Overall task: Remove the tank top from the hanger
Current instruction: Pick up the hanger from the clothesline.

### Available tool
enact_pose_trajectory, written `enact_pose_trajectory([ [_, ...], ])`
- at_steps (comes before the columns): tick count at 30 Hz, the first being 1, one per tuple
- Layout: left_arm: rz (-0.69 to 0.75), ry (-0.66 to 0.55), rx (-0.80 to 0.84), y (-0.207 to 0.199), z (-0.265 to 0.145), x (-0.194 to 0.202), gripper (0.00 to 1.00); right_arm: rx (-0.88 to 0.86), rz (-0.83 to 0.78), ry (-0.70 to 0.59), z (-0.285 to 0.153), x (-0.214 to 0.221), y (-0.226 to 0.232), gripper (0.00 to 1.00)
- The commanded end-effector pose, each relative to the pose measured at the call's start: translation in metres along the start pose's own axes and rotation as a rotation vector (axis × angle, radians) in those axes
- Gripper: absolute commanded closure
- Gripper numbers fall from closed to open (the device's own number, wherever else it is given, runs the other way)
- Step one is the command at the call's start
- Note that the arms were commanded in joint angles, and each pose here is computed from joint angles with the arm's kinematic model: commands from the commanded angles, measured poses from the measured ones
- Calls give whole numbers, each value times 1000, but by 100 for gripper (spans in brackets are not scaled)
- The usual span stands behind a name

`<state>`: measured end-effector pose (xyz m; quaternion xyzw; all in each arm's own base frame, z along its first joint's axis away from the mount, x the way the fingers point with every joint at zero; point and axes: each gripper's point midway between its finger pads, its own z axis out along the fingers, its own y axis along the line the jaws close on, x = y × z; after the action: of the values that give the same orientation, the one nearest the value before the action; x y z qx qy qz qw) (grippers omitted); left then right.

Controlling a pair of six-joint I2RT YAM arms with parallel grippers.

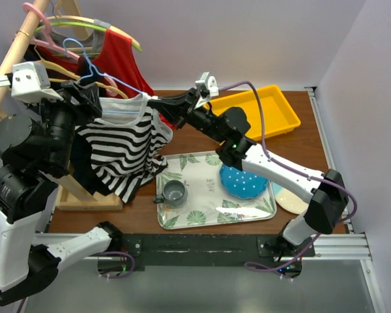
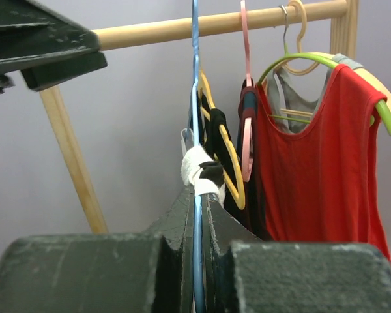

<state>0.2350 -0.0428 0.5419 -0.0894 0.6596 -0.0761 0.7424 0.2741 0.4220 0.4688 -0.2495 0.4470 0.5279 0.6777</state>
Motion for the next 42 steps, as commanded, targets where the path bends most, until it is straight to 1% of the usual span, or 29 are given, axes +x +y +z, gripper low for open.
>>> enact_pose_trajectory([
  [1, 61, 28, -83, 5, 16, 5, 33, -108, -46, -198, -18, -83, 38, 100],
  [4, 63, 34, -49, -9, 25, -2, 33, -116, -59, -202, -27, -88, 42, 100],
  [8, 60, 31, 56, -35, 34, -6, 33, -141, -58, -179, -33, -84, 48, 100],
  [15, 22, -3, 55, -31, 28, -13, 35, -184, -59, -155, -37, -82, 56, 100],
  [21, -34, -44, 148, -36, 9, -23, 25, -162, -50, -148, -36, -77, 51, 100],
  [25, -46, -19, 196, -36, -5, -17, 23, -139, -45, -137, -32, -73, 43, 100],
  [27, -43, 1, 198, -34, -9, -11, 23, -141, -41, -138, -30, -73, 43, 100],
  [29, -36, 4, 158, -24, -10, -9, 23, -148, -39, -138, -29, -74, 44, 100],
  [31, -27, -2, 97, -13, -9, -8, 24, -166, -30, -140, -31, -75, 48, 100],
  [33, -28, -14, 74, -10, -7, -11, 27, -184, -21, -138, -32, -73, 51, 100],
  [37, -43, -27, 76, -16, 0, -20, 30, -207, -16, -126, -33, -69, 55, 100],
  [42, -45, -26, 102, -26, 6, -21, 32, -223, -15, -121, -34, -70, 58, 100],
])
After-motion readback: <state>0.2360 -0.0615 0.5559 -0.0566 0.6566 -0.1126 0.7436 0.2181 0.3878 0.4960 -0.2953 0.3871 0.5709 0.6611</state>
